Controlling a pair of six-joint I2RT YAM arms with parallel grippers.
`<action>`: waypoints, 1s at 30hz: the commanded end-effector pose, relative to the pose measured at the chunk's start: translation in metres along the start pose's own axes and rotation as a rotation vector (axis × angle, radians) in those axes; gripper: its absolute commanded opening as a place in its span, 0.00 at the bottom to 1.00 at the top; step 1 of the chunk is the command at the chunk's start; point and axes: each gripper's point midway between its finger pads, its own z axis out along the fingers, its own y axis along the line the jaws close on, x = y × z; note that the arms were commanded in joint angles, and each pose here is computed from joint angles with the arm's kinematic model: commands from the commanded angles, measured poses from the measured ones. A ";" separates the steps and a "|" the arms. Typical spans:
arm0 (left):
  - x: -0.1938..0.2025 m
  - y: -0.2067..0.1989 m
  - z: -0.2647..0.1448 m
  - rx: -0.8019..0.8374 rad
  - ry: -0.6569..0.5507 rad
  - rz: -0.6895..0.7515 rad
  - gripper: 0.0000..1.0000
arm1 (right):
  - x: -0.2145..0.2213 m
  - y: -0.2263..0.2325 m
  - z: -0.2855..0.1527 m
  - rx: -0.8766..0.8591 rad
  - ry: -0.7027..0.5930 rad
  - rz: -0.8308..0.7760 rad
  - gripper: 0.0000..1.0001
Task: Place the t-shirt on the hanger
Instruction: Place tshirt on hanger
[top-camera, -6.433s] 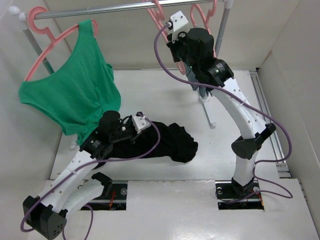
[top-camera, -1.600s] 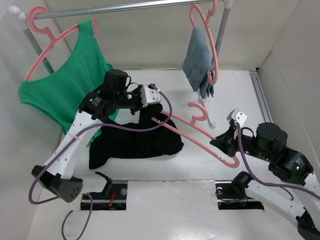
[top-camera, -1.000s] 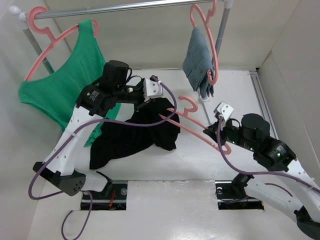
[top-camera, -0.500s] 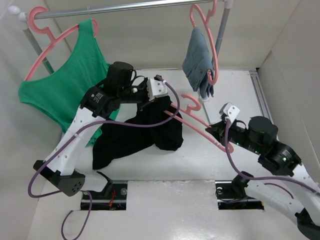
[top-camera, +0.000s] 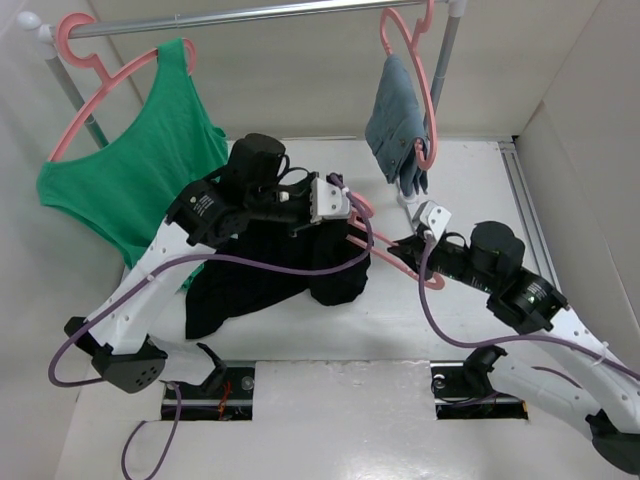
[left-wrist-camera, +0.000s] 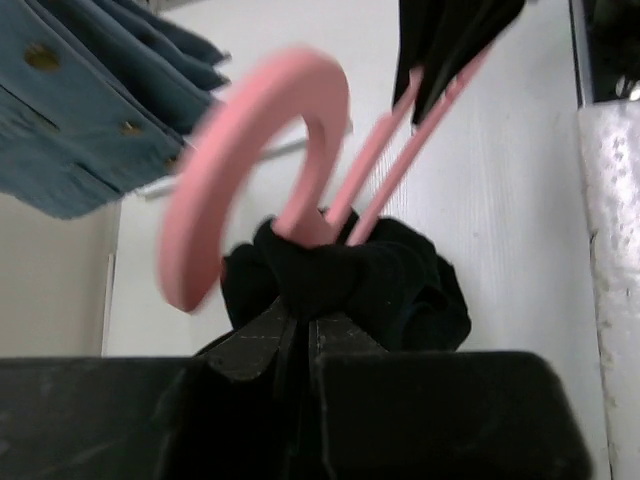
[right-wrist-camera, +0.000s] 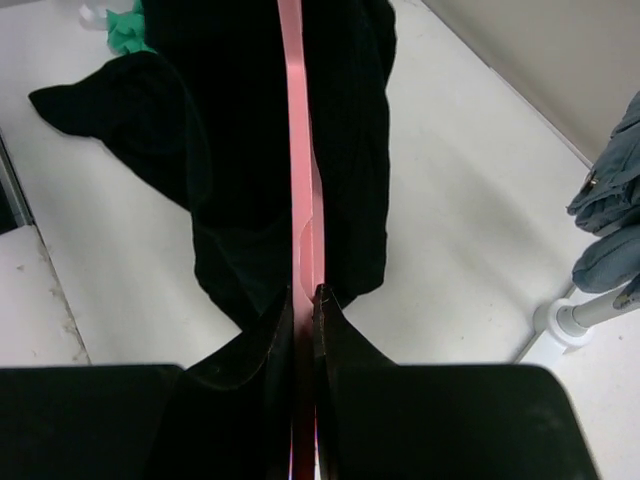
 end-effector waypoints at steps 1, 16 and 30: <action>0.029 -0.014 -0.006 0.007 0.080 0.053 0.02 | -0.048 -0.004 -0.014 0.031 -0.198 -0.067 0.00; 0.038 0.028 0.010 -0.174 0.092 0.096 0.47 | -0.051 0.019 -0.005 -0.113 -0.207 -0.057 0.00; 0.104 -0.020 0.025 0.087 0.176 0.176 0.56 | -0.058 0.025 -0.004 -0.157 -0.224 -0.064 0.00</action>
